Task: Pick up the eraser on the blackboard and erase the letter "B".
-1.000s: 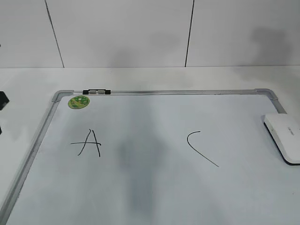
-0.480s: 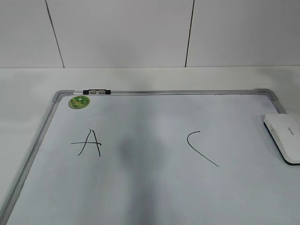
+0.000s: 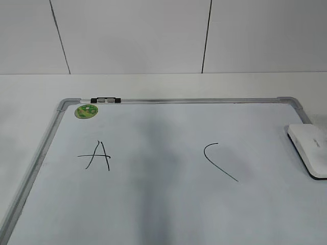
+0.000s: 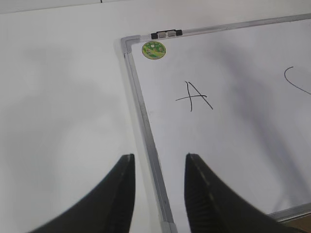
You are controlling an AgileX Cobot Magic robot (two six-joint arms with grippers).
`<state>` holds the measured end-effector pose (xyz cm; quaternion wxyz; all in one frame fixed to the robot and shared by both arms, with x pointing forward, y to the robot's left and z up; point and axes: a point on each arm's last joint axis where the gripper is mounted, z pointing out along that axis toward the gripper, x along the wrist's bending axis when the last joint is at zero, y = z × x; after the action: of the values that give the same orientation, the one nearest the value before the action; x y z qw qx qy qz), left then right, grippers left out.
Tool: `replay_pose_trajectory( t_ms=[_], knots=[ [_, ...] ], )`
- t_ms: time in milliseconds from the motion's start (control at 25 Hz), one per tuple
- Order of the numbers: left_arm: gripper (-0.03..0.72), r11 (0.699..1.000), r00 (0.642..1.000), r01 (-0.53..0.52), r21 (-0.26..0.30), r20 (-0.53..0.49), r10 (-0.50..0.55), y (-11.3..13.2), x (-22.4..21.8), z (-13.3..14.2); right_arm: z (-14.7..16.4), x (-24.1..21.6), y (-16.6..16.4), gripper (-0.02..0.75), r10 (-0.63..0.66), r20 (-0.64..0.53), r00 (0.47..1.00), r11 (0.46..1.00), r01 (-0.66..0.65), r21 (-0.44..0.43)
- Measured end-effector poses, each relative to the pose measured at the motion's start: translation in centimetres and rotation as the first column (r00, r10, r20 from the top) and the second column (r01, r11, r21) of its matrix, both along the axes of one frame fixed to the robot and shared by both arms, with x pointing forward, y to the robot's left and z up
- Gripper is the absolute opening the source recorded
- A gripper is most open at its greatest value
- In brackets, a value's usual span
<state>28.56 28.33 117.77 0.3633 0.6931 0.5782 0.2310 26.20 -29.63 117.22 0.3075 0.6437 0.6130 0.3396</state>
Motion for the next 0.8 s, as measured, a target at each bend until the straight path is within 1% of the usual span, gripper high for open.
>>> replay_pose_trajectory(
  t_ms=[160,280,520,640,800],
  knots=[
    [0.258,1.000,0.999,0.011,0.007,0.040,-0.011,0.4,-2.8,-2.1,-2.2,-2.2,0.0,0.586,0.006,0.031,1.000,1.000,-0.005,-0.012],
    [0.251,1.000,0.999,0.018,0.016,0.040,-0.019,0.6,-3.9,-4.4,-3.8,-3.5,0.0,0.586,0.018,0.055,0.998,0.999,-0.016,-0.031],
    [0.241,0.999,0.999,0.026,0.028,0.043,-0.028,0.9,-5.3,-8.3,-6.8,-5.5,0.0,0.585,0.060,0.100,0.993,0.994,-0.050,-0.098],
    [0.241,0.999,0.996,0.033,0.037,0.081,-0.036,0.9,-5.4,-9.7,-8.6,-5.9,0.0,0.586,0.077,0.099,0.992,0.990,-0.064,-0.123],
    [0.241,0.999,0.993,0.033,0.038,0.116,-0.037,0.9,-5.2,-11.1,-10.9,-5.4,0.0,0.585,0.081,0.053,0.995,0.989,-0.074,-0.125]
  ],
)
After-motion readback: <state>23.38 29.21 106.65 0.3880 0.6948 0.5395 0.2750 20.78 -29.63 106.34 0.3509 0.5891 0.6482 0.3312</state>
